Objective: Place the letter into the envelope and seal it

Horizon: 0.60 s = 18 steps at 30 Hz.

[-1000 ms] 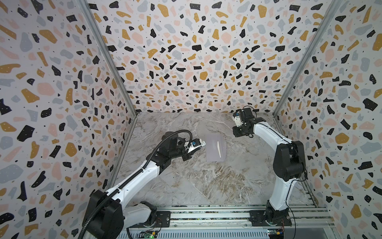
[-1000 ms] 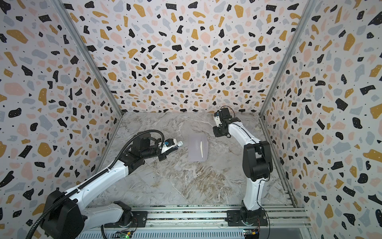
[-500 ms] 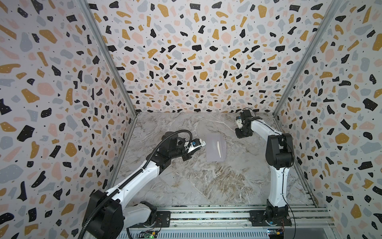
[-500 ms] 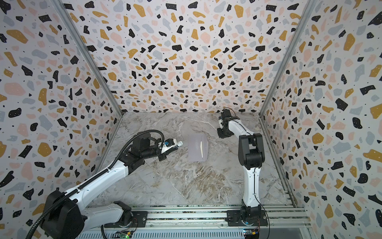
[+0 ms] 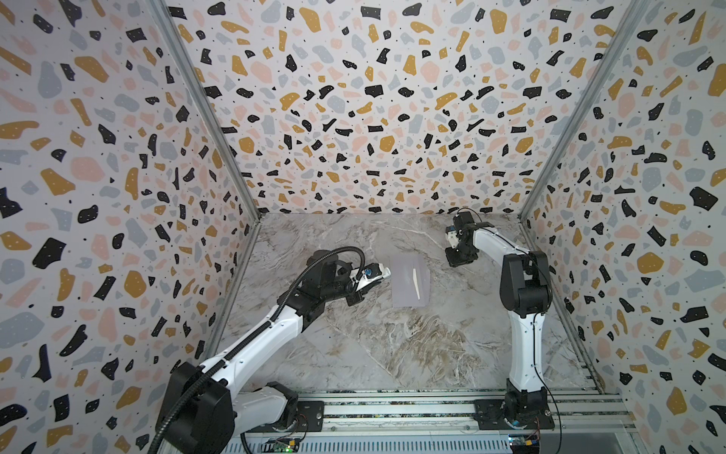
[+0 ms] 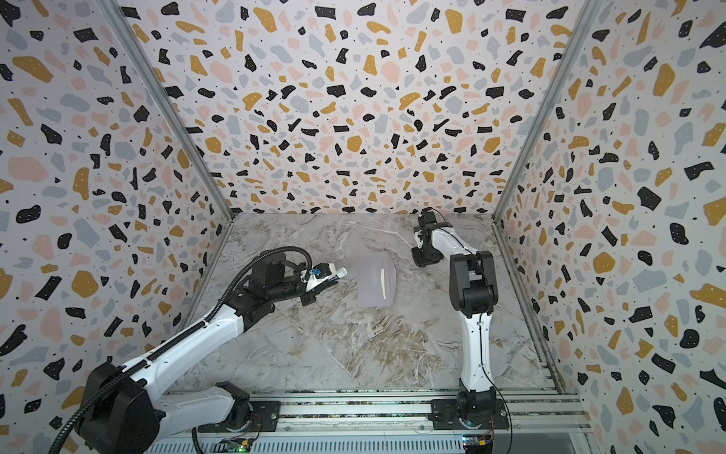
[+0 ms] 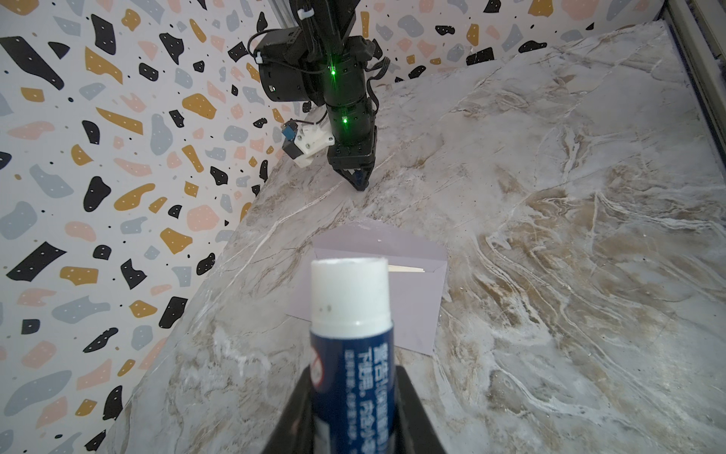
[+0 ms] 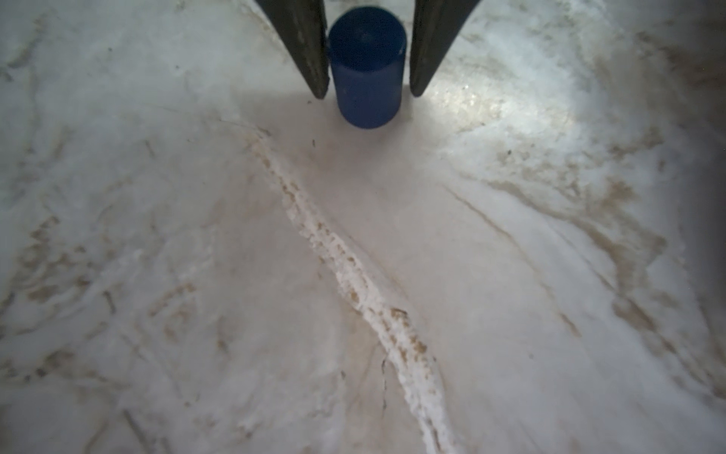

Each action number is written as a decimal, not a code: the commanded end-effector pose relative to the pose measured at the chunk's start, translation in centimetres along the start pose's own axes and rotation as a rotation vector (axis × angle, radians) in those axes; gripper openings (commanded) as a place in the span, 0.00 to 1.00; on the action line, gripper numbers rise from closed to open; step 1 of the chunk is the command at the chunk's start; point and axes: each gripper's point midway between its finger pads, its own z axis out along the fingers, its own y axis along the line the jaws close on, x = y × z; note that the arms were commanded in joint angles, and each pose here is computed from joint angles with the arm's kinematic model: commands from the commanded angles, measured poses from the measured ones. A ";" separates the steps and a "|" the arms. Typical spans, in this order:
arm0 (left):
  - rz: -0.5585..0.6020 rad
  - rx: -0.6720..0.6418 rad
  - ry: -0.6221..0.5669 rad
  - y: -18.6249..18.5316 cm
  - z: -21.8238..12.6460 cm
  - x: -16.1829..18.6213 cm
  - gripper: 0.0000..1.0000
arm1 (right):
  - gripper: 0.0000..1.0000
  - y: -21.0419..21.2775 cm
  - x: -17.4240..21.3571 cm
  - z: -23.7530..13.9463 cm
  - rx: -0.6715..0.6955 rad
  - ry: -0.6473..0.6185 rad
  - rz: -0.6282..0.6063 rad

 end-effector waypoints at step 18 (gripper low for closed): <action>-0.308 -0.131 -0.464 3.8 -2.5 -8.4 0.00 | 0.66 7.5 -4.3 -24.6 -0.425 -0.652 -0.052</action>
